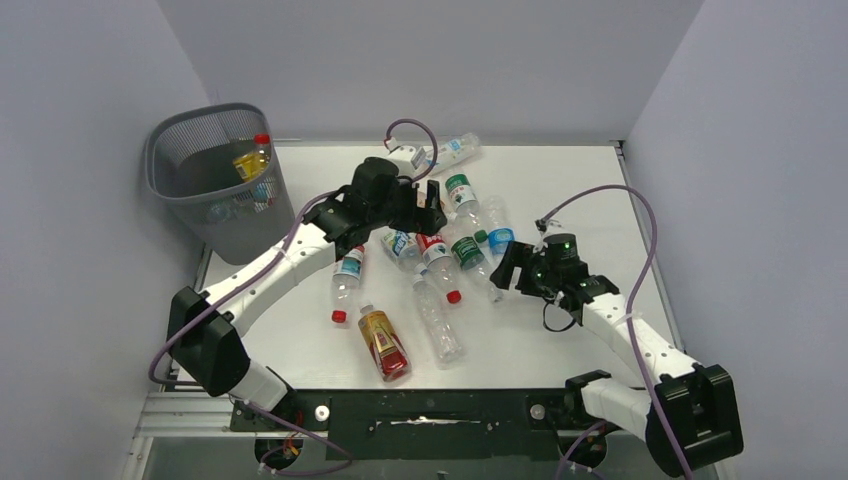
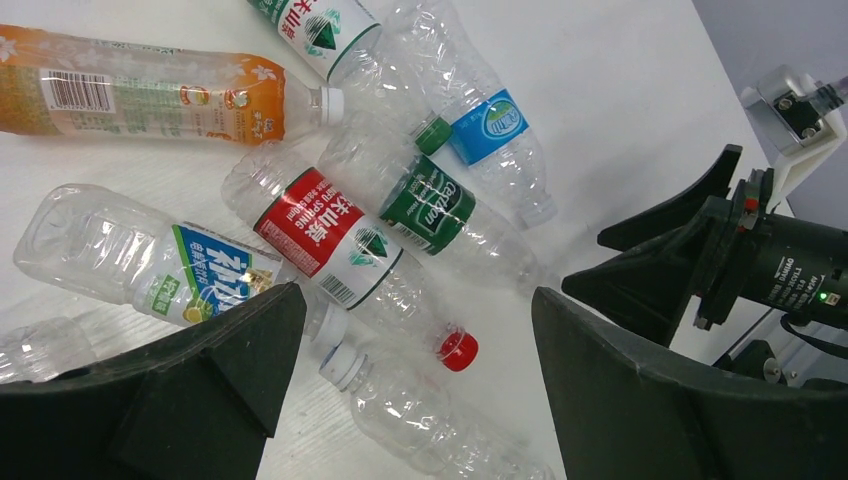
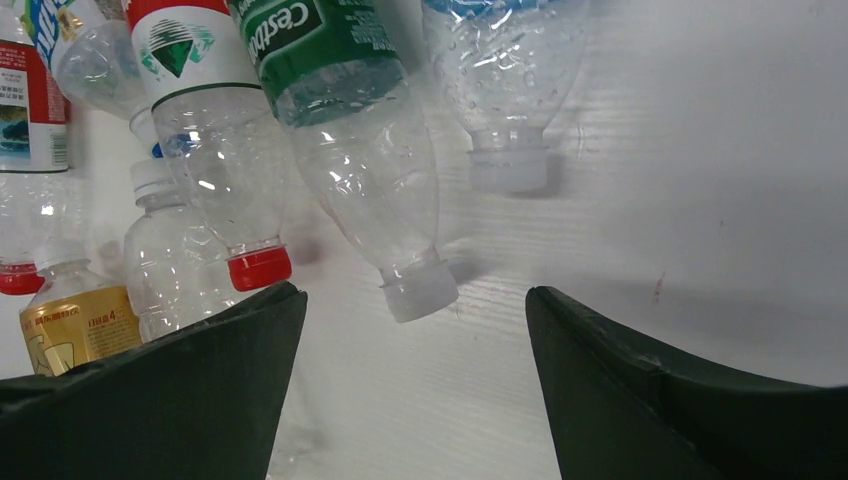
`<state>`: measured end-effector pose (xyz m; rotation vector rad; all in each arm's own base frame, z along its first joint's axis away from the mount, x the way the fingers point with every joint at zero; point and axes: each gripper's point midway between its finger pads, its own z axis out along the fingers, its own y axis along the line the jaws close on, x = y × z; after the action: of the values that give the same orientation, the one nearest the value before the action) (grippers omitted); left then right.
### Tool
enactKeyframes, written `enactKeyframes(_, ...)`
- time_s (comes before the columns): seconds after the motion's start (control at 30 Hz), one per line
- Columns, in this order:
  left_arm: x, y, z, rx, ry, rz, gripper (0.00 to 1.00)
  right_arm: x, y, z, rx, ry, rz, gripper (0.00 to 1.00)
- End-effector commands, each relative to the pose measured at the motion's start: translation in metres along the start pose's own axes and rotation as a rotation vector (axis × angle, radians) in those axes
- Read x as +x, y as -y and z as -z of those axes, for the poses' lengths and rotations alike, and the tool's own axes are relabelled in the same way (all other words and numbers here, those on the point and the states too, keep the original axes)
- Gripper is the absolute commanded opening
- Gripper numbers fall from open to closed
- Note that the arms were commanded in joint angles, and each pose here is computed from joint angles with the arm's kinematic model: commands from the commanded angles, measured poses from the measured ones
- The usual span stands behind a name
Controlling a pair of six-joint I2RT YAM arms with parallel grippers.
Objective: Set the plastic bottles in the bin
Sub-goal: Pick up the plastic bottle at the center of the board.
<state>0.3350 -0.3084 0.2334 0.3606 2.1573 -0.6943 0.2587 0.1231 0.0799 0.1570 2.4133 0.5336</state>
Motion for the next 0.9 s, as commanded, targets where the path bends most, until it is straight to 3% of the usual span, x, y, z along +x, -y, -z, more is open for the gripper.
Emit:
enactKeyframes(0.0,-0.030,0.019,0.023,0.069,0.111,0.004,0.84,-0.031,-0.026,0.000,-0.098,0.079,0.097,0.80)
enactKeyframes(0.3,-0.025,0.018,0.025,0.074,0.108,0.016,0.84,-0.007,-0.022,-0.019,-0.099,0.006,0.159,0.68)
enactKeyframes(0.77,-0.021,0.021,0.018,0.088,0.101,0.048,0.84,0.019,-0.023,-0.051,-0.026,-0.089,0.262,0.62)
enactKeyframes(0.87,-0.022,0.022,0.016,0.090,0.099,0.051,0.84,0.022,-0.022,-0.053,-0.015,-0.099,0.269,0.55)
